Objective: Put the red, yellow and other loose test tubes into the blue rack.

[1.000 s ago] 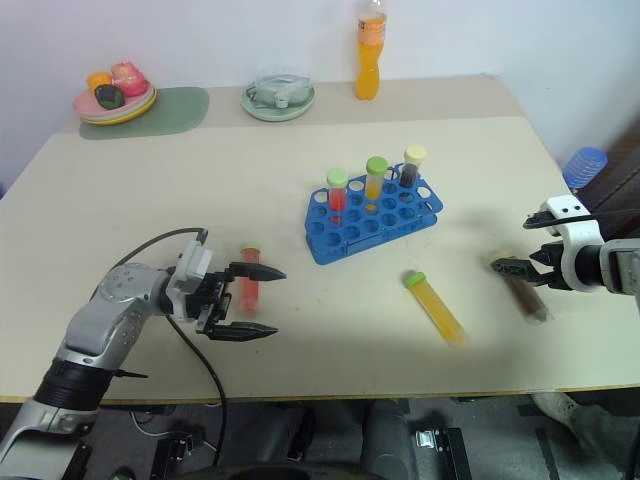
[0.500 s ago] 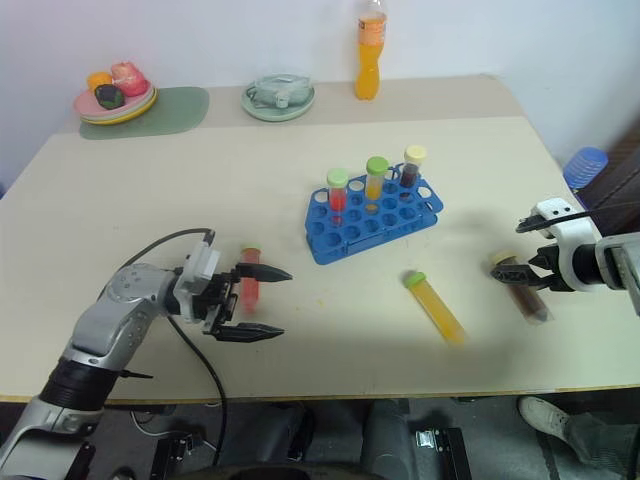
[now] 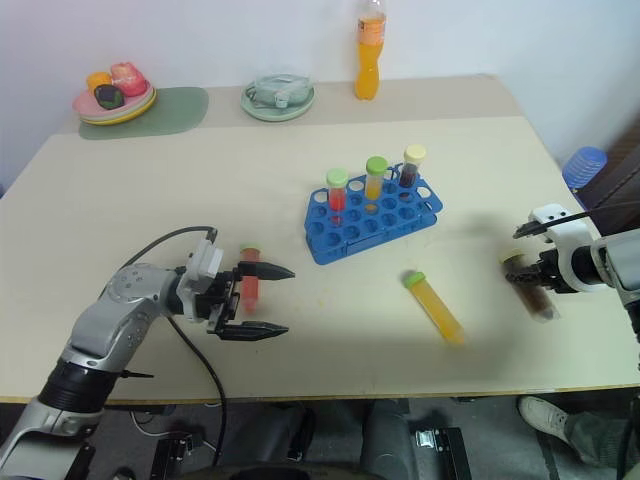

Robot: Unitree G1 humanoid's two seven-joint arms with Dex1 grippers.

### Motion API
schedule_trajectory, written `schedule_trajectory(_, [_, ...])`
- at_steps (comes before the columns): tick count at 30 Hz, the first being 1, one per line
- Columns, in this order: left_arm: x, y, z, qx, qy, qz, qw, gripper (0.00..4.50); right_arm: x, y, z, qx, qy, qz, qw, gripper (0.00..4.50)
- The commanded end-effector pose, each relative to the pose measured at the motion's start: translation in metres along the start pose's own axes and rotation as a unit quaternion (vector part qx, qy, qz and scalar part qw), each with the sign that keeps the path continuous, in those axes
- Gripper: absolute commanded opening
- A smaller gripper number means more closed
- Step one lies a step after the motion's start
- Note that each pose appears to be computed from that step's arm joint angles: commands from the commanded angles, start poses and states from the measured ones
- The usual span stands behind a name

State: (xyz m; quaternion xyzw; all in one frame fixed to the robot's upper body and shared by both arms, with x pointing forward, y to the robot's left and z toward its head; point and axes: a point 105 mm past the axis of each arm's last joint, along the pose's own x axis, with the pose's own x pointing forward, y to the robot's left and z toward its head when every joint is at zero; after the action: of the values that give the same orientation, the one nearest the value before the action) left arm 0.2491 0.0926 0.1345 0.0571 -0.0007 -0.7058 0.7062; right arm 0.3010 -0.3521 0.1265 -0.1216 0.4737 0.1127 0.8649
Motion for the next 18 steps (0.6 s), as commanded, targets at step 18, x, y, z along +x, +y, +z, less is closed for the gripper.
schedule_trajectory(18, [-0.001, 0.002, 0.007, 0.016, -0.008, 0.017, 1.000, 4.50, -0.025, 0.043, 0.057, -0.189, -0.168, 0.050, 0.966, 0.75])
